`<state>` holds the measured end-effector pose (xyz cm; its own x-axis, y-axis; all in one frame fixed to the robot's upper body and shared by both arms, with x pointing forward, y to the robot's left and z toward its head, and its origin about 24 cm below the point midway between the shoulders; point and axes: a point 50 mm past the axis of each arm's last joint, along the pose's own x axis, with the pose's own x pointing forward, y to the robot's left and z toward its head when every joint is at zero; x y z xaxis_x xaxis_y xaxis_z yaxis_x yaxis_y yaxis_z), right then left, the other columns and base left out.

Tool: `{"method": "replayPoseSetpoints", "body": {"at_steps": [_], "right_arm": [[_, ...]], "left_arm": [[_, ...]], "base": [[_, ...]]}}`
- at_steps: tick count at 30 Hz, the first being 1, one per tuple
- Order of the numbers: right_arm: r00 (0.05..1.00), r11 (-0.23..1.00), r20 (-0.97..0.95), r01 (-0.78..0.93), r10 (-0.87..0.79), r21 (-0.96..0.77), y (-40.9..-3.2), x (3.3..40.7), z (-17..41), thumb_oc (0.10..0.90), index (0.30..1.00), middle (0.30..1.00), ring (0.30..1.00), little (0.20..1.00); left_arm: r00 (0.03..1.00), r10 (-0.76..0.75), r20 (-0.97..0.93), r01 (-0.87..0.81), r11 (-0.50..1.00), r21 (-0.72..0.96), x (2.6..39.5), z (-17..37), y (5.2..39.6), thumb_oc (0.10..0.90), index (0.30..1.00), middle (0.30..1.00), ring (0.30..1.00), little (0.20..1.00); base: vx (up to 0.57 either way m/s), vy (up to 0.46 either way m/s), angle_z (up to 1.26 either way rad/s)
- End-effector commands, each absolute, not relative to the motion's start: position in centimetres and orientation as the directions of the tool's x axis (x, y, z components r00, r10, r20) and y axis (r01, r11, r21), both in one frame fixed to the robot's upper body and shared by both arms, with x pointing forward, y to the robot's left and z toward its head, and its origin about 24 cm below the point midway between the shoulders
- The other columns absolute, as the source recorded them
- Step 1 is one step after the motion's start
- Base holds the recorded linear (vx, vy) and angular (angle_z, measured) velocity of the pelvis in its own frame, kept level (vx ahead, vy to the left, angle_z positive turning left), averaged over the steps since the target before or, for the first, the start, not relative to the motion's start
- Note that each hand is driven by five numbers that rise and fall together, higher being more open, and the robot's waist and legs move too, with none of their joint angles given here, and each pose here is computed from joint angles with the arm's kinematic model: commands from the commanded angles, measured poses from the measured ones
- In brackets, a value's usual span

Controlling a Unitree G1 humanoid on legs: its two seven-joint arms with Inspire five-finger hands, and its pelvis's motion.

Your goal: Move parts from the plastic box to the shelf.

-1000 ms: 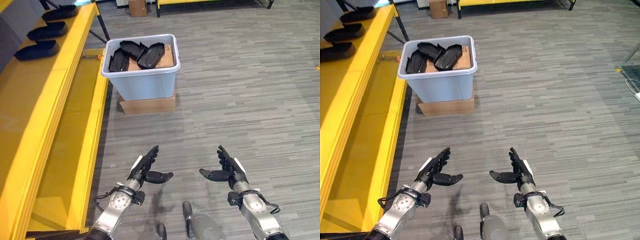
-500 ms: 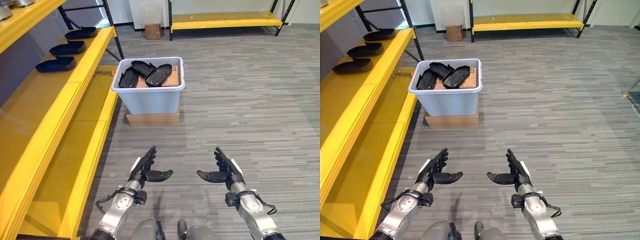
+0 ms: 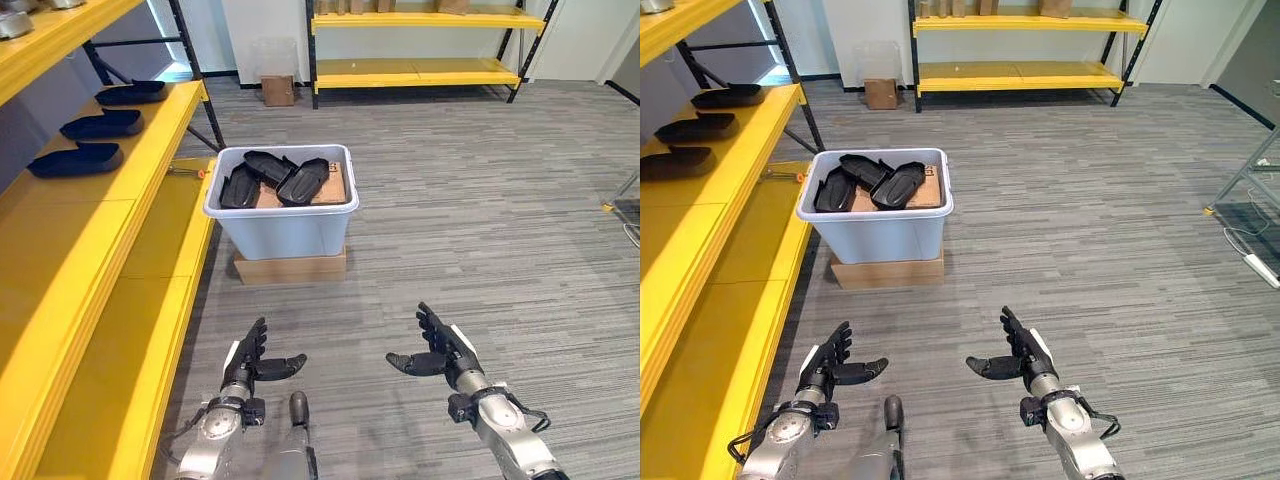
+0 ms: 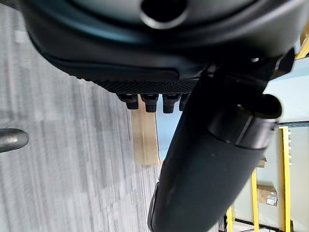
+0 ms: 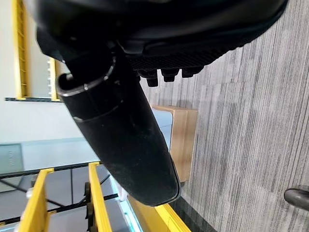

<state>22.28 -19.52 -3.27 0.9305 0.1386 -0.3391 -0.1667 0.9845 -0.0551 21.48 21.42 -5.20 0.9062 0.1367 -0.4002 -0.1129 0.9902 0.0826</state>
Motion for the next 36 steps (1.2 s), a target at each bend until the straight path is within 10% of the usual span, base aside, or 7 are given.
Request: {"method": "replayPoseSetpoints", "body": {"at_steps": [1,36], "right_arm": [[0.976,0.979,-0.087,-0.203,0.200,-0.034,-18.3,24.8,1.3,0.900,1.000,1.000,1.000,1.000],[0.999,0.998,0.035,-0.035,0.036,-0.045,-19.3,25.0,3.2,0.900,1.000,1.000,1.000,1.000]], "left_arm": [[0.985,0.149,-0.088,-0.139,0.984,0.112,24.3,0.4,22.3,0.900,1.000,1.000,1.000,1.000],[0.970,-0.173,-0.169,0.199,0.968,0.151,23.8,-0.1,18.7,0.900,1.000,1.000,1.000,1.000]], "base": [[0.48,0.106,-0.48],[0.36,-0.046,0.04]]}}
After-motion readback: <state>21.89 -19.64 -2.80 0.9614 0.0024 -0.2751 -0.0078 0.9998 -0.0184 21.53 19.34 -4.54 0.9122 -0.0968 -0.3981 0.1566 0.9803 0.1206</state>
